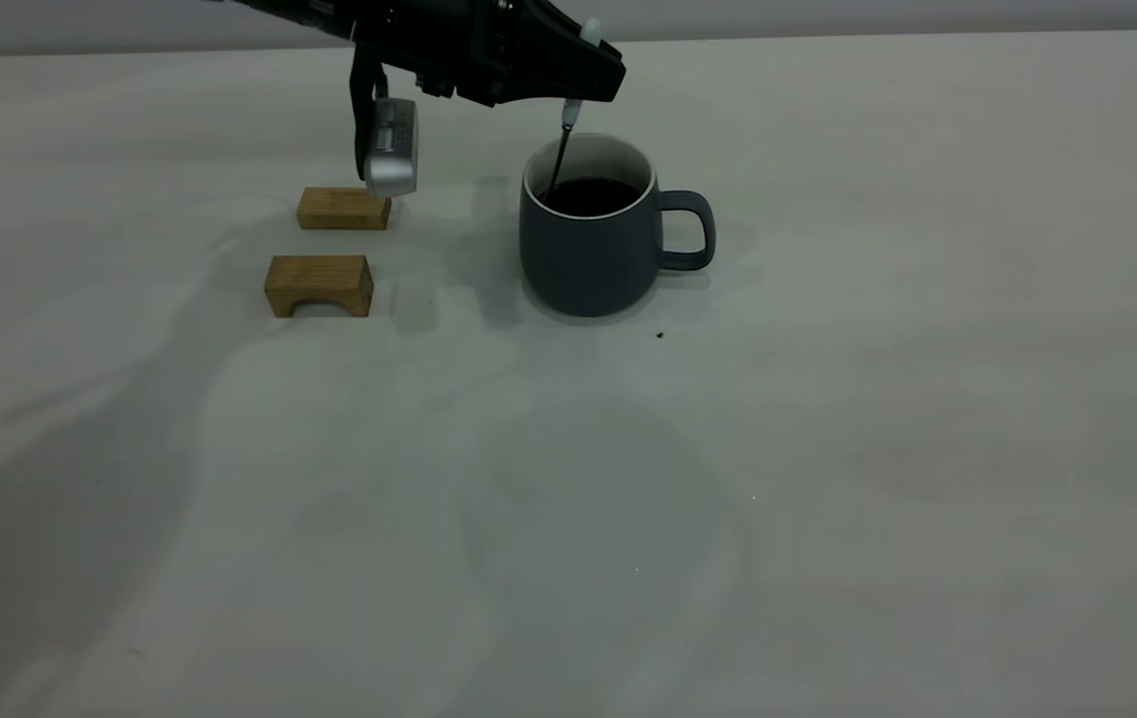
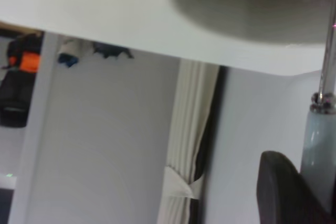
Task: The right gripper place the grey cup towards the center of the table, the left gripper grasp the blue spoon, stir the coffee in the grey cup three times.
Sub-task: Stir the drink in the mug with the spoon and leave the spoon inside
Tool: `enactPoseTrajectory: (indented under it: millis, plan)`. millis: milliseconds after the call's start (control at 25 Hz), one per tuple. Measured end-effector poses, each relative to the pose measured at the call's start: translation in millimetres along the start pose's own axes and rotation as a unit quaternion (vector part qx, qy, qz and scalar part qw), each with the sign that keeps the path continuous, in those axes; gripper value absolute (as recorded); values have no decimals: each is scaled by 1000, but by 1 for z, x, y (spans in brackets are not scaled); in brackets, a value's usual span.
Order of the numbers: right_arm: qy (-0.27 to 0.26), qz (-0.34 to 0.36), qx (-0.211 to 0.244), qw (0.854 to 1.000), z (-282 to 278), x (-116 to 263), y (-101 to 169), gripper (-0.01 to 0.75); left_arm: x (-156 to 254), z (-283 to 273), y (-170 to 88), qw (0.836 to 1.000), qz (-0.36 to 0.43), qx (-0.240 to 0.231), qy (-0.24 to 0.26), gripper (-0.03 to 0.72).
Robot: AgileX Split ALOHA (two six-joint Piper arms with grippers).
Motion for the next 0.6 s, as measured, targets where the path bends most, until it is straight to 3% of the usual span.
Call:
enactPoseTrajectory:
  millis: [320, 600]
  plan:
    - [0, 0, 0, 1000, 0, 0, 0, 500, 7, 29, 1, 999, 29, 24, 39, 134]
    - [0, 0, 0, 1000, 0, 0, 0, 500, 12, 36, 30, 997, 37, -47, 56, 132]
Point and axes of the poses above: a point on each arm's last joint axis where the gripper is mounted, z pointing out along that axis toward the gripper, y along the wrist's bending axis when the last joint is at zero, x = y × z, the point moved 9 cm from there along z, pointing out along that axis toward the gripper, and after that the axes turned 8 degrees about z, right-handed, at the moved point
